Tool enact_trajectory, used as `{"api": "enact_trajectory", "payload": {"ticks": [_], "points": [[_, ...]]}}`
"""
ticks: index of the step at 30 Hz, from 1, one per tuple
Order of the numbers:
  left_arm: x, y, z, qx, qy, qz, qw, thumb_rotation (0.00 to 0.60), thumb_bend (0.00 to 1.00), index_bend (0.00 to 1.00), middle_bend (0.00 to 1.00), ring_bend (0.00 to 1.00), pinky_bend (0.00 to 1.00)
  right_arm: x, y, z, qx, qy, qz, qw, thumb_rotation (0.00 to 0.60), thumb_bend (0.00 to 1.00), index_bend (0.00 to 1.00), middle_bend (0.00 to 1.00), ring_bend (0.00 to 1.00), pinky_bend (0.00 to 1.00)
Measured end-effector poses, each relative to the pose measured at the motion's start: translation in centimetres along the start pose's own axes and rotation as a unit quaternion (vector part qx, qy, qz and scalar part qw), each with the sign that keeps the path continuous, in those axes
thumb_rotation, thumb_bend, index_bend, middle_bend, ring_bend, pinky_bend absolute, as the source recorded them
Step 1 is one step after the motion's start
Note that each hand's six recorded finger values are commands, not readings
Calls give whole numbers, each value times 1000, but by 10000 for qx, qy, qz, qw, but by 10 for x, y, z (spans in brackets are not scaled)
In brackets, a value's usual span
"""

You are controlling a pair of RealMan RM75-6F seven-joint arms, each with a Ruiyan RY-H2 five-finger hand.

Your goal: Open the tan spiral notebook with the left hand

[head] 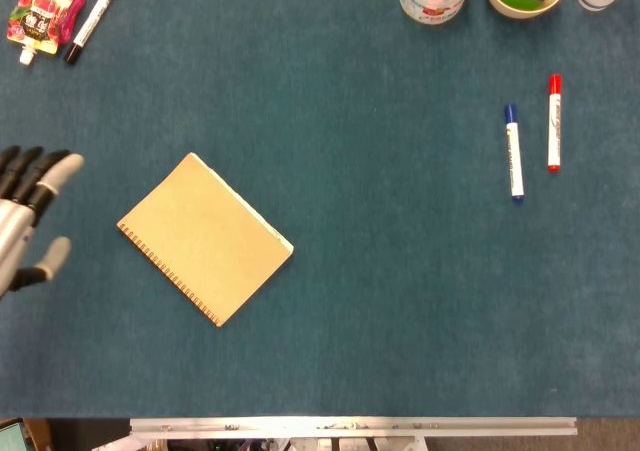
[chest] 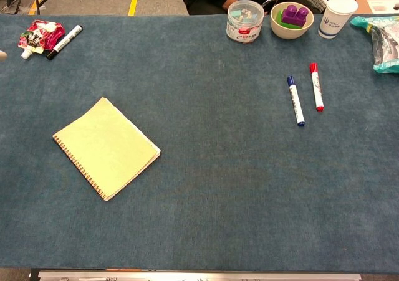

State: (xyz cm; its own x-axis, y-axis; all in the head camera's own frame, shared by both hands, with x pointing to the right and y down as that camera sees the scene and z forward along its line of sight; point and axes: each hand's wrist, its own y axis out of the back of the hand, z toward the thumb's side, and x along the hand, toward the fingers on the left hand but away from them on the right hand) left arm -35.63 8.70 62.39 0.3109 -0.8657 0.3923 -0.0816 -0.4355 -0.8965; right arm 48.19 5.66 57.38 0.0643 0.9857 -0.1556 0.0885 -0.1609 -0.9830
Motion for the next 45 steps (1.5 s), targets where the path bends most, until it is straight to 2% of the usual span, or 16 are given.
{"api": "enact_trajectory", "payload": {"ticks": [1, 3, 6, 9, 19, 24, 30, 36, 45], "points": [[3, 0, 3, 27, -87, -51, 9999, 274, 288, 77, 82, 60, 0, 0, 0, 0, -2, 2, 1, 10000, 600, 226, 238, 249, 147, 265], [8, -2, 9, 67, -275, -162, 9995, 177, 253, 81, 85, 60, 0, 0, 0, 1, -8, 5, 8, 10000, 600, 226, 238, 249, 147, 265], [17, -4, 17, 98, -515, -288, 9982, 77, 230, 81, 88, 60, 0, 1, -1, 1, 0, 6, 21, 10000, 600, 226, 238, 249, 147, 265], [25, -8, 24, 116, -723, -425, 9964, 6, 218, 83, 90, 60, 0, 1, -2, 1, 3, 4, 35, 10000, 600, 226, 238, 249, 147, 265], [62, -33, 44, 313, -1176, -1173, 9856, 0, 179, 119, 93, 58, 0, 2, -2, -1, 8, -13, 47, 10000, 600, 226, 238, 249, 147, 265], [84, -48, 50, 367, -1204, -1460, 9813, 0, 179, 125, 93, 21, 0, 3, -3, -2, 11, -29, 70, 10000, 600, 226, 238, 249, 147, 265], [105, -60, 48, 412, -1044, -1649, 9799, 0, 179, 122, 89, 0, 0, 3, -3, -5, 14, -65, 67, 10000, 600, 226, 238, 249, 147, 265], [122, -67, 48, 446, -913, -1679, 9806, 0, 179, 117, 85, 0, 0, 3, -5, -7, 11, -94, 94, 9999, 600, 226, 238, 249, 147, 265], [140, -79, 65, 642, -1014, -1758, 9771, 0, 179, 117, 83, 0, 0, 3, -7, -12, 7, -157, 114, 9998, 600, 226, 238, 249, 147, 265]]}}
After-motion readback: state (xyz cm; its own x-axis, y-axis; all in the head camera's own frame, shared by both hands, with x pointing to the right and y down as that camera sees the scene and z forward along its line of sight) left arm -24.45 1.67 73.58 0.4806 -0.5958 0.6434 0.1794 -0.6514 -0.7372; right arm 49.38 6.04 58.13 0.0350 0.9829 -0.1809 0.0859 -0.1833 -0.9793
